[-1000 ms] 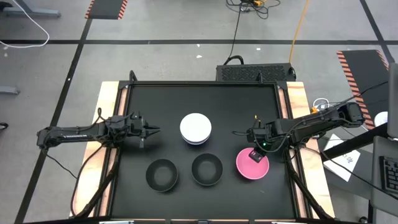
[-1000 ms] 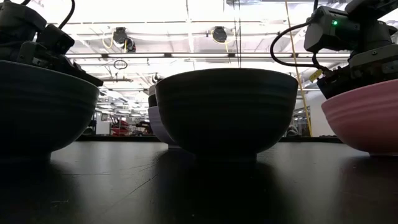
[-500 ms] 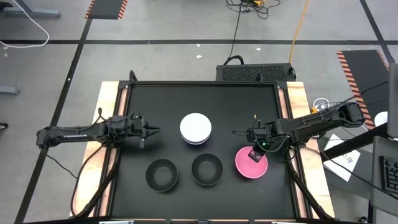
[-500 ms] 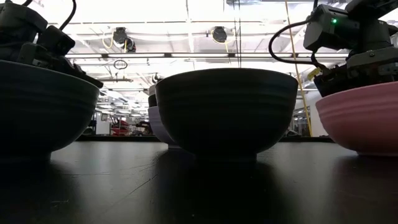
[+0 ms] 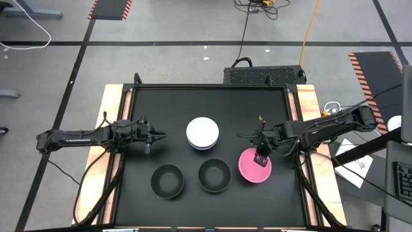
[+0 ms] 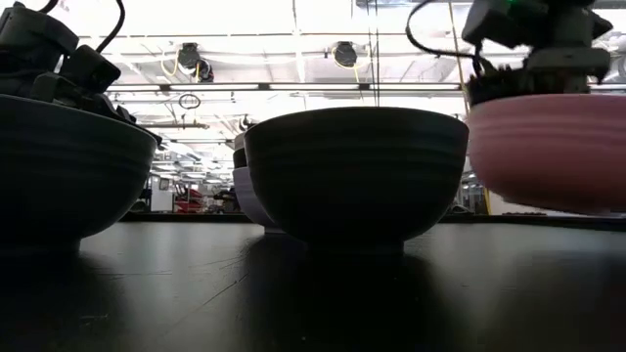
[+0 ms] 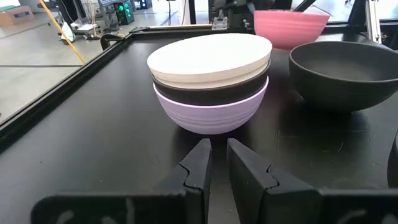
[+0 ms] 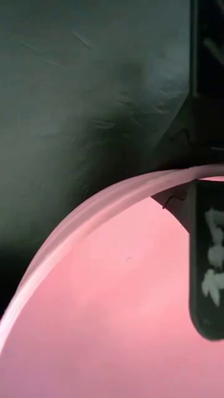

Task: Nest bowls inside each other
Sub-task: Stack the pink bowl on top of the white bowl

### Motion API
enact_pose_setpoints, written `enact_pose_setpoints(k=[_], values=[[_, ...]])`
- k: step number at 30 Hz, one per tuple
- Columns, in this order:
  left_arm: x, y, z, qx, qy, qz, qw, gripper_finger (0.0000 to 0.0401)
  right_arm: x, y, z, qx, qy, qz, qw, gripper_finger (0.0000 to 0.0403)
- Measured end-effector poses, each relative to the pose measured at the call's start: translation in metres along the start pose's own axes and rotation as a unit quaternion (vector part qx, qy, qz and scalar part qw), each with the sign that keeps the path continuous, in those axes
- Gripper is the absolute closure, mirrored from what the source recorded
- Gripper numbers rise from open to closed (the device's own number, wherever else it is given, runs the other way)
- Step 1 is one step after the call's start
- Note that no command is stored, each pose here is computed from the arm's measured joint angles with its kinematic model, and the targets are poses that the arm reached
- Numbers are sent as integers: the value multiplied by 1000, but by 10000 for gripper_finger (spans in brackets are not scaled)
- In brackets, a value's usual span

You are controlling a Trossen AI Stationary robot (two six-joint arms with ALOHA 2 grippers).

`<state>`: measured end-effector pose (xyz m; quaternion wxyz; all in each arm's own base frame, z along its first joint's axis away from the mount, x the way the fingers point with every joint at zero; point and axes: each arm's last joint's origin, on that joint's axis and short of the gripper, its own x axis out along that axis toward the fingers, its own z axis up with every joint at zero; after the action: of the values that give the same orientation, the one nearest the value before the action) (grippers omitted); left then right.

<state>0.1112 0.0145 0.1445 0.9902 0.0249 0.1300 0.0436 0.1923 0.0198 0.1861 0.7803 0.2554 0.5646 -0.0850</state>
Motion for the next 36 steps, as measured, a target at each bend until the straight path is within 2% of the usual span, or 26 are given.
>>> enact_pose_setpoints(k=[11,29,36], values=[[0,0,0,0,0,0,1000,345,-43,23,31,-77,-75,1,994,403],[0,0,0,0,0,0,1000,345,-103,24,47,-61,-58,-30,996,403],[0,0,0,1,-1,0,1000,345,-123,23,62,-84,-111,-20,990,403]])
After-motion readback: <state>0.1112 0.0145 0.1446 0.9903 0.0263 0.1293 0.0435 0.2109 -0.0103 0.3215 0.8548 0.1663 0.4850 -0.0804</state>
